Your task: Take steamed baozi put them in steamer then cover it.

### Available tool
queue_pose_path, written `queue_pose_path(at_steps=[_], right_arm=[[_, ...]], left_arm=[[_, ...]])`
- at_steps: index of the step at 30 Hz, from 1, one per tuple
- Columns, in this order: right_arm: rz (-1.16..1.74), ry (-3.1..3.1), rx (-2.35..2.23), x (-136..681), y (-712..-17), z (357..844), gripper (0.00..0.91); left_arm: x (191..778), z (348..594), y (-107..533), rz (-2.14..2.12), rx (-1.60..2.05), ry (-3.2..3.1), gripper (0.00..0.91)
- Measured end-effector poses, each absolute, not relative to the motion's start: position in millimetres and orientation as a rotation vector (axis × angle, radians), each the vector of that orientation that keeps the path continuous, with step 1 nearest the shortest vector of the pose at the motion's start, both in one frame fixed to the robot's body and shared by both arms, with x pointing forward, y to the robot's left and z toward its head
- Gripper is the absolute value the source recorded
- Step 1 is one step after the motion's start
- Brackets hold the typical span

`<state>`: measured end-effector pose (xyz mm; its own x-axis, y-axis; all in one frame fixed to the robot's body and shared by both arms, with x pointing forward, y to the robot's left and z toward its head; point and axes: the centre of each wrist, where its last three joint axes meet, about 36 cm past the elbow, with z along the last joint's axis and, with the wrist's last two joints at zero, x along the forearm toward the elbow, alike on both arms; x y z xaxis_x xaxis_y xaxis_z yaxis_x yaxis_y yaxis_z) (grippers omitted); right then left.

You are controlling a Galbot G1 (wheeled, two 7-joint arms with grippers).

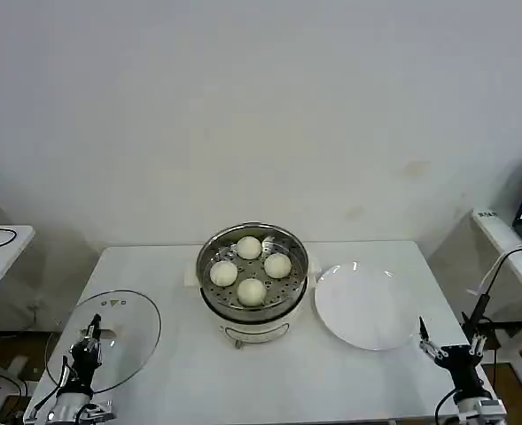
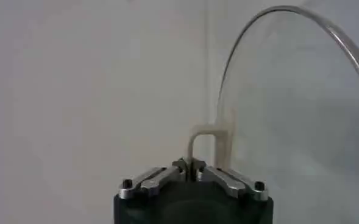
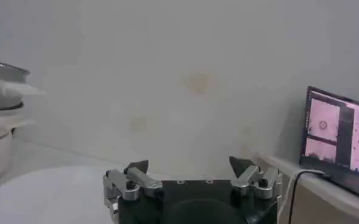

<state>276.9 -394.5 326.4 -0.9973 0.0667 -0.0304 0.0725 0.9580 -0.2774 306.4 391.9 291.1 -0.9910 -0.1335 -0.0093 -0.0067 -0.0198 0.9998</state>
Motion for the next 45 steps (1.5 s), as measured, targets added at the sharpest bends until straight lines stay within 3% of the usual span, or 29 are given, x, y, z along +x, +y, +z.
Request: queue_pose_path(at_steps=[7, 23, 38, 45], right_arm=[[-0.471, 3.083, 0.087, 279.6, -394.6, 330.9, 0.907], [-0.492, 3.101, 0.054, 278.3, -379.5, 332.5, 0.907], [-0.512, 3.110, 0.069, 279.5, -365.9, 331.3, 0.907], [-0.519, 3.120, 0.062, 280.2, -360.0, 325.4, 0.907]], left_arm=[[316.6, 323.0, 385.6, -2.165, 0.285, -2.190, 0.000], [371.7, 422.6, 347.5, -2.155, 0.325, -2.236, 0.000], [431.2, 472.4, 234.2, -2.150, 0.196, -2.278, 0.000], [441.9, 473.9, 182.9, -2.150, 0.131, -2.257, 0.000]])
